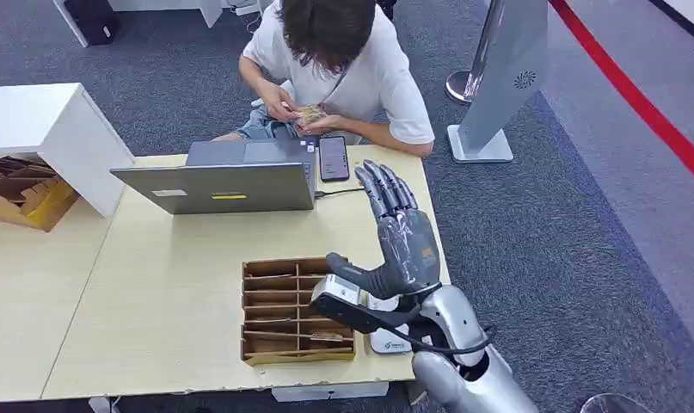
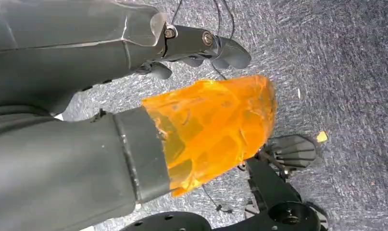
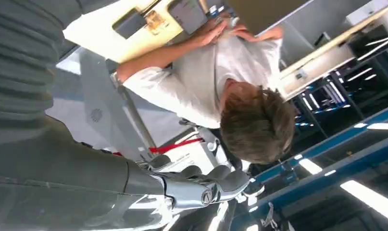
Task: Pass the card to the sensor for recognition and then transmit it.
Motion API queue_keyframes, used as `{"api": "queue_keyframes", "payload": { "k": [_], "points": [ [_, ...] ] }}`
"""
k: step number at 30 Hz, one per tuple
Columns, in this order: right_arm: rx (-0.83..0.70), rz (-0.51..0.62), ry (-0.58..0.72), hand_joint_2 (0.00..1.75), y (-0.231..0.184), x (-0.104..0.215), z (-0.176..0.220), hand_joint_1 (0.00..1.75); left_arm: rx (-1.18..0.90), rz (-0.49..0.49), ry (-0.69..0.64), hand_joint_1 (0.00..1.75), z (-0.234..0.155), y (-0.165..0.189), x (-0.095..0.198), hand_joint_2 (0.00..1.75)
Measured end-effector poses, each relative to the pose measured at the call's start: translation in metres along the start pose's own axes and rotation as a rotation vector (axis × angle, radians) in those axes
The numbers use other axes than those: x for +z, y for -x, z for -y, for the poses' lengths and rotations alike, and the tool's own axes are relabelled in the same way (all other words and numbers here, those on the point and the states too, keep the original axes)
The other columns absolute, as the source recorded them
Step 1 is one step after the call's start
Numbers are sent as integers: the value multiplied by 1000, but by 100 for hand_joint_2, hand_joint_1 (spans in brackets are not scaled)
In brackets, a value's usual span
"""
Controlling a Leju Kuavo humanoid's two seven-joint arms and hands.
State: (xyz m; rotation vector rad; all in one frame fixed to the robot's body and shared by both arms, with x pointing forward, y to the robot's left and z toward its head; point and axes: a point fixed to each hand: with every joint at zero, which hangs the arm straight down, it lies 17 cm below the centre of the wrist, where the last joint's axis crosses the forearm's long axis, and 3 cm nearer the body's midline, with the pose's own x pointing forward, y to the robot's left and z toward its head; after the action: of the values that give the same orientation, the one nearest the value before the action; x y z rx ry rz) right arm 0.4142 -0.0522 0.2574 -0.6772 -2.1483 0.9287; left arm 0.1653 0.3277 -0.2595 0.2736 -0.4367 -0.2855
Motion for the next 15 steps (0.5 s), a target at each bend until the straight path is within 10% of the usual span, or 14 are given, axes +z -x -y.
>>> {"api": "queue_keyframes", "payload": {
  "k": [15],
  "points": [
    [-78,36,-51,175,-27,35,-20,0,41,-17,1,0,2,8,2,0]
  ]
}}
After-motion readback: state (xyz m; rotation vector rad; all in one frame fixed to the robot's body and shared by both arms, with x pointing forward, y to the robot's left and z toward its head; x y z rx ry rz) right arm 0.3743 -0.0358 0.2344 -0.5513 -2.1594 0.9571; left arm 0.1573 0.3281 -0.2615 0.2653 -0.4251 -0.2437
